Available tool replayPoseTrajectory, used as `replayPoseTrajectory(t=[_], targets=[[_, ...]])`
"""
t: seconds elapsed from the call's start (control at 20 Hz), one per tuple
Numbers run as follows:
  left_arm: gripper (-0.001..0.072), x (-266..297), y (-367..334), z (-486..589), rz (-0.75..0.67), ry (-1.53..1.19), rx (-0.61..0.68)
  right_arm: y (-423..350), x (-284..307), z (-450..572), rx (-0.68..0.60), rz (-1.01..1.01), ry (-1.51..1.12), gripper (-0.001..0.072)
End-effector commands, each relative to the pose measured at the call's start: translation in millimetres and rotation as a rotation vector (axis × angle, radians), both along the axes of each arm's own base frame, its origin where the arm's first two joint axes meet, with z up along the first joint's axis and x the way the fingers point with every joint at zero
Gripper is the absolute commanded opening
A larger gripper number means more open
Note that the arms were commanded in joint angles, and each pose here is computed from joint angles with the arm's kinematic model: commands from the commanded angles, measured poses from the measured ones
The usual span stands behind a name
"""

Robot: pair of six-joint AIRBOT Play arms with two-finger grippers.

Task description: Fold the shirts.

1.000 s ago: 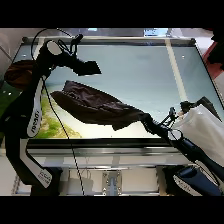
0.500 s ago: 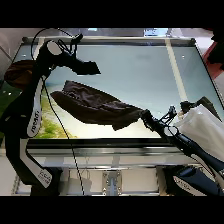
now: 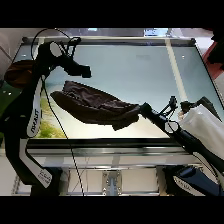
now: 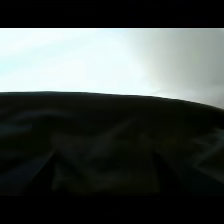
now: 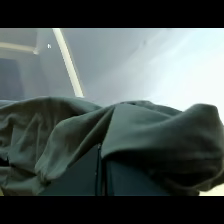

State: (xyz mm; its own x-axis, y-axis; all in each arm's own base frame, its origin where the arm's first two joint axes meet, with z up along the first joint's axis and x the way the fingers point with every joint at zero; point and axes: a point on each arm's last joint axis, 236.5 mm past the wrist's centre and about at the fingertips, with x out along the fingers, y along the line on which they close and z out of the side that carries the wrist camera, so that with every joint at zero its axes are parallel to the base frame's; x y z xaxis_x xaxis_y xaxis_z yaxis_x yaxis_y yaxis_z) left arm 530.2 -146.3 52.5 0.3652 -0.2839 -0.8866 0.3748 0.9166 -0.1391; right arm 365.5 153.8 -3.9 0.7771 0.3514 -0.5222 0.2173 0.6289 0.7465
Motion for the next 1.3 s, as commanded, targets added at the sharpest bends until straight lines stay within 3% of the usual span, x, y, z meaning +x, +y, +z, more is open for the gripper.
replayPoseTrajectory(t=[0.0, 0.25, 0.55, 0.7, 1.05, 1.25], targets=[[0.0703, 12.8, 111.1, -4.3, 0.254, -0.019, 0.307, 5.1, 11.2, 51.5, -0.141, 0.112, -0.179, 0.0029], [0.0703, -11.7, 200.6, -23.8, 0.511, 0.137, 0.264, 5.3, 18.2, 96.0, -0.181, 0.127, -0.303, 0.0029], [0.0703, -31.0, 224.3, -56.6, 0.722, 0.327, -0.262, 5.9, 17.5, 94.9, -0.18, 0.131, -0.299, 0.0029], [0.0703, -44.0, 223.1, -77.0, 0.736, 0.406, -0.443, 6.0, 17.6, 95.1, -0.177, 0.129, -0.298, 0.0029], [0.0703, -34.3, 199.9, -120.7, 0.728, 0.462, -0.646, 6.1, 17.6, 95.3, -0.162, 0.122, -0.293, 0.003], [0.0702, -38.5, 211.8, -142.9, 0.748, 0.469, -0.573, 6.3, 17.6, 95.6, -0.144, 0.114, -0.286, 0.003]])
